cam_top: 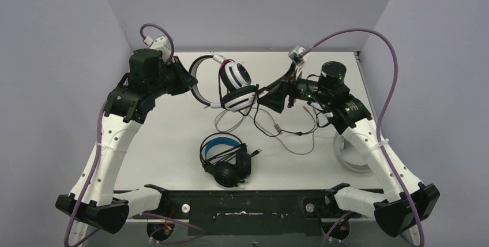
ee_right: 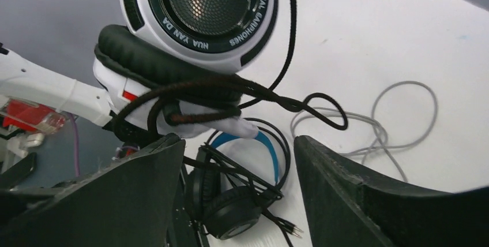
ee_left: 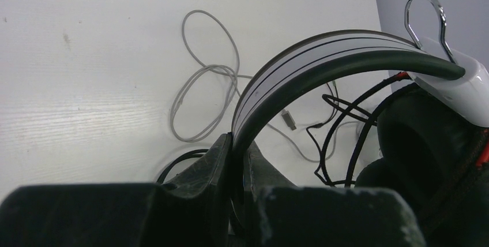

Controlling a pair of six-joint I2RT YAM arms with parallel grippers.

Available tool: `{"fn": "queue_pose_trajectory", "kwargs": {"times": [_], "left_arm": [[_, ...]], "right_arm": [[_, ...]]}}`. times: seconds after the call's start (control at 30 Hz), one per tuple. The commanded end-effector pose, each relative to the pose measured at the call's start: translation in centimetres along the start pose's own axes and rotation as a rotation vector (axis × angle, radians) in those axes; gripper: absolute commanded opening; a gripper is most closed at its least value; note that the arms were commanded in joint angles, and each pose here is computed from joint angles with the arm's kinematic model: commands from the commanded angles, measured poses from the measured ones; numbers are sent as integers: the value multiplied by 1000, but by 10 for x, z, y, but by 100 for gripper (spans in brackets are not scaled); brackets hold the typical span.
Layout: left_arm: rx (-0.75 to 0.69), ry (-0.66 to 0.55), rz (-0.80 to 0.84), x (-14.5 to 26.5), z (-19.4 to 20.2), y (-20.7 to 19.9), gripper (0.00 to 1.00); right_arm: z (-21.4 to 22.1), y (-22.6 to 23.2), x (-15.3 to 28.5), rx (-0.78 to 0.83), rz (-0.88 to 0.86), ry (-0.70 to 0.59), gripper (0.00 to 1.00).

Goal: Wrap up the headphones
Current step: Wrap the headphones cable around the headphones.

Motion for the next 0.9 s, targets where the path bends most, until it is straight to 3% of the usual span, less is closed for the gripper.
{"fn": "queue_pose_trajectory", "kwargs": {"times": [0.0, 0.33, 0.73, 0.8, 0.87], "left_arm": [[18, -115, 129, 25, -26, -28, 0], [11, -138, 101, 25, -28, -23, 0], [10, -133, 114, 27, -29, -26, 0], [14, -132, 125, 28, -29, -28, 0], [16, -134, 130, 29, -29, -28, 0]], "right_arm": [[-20, 11, -18, 48, -59, -22, 67], [-7, 12, 0, 48, 58, 29, 69], [-10, 33, -5, 39, -81, -51, 68], [-9, 29, -13, 10, -86, -61, 65], [-9, 26, -21, -11, -90, -58, 56]]}}
Point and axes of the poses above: each gripper's point midway between its finger pads, its own x axis back along the fingers, its own y axis along the line the jaws close on, z = x × y, the point moved 6 cm from there along x, back along the fingers, and after that the axes turned 7 degrees about x, right-handed, at the moved point
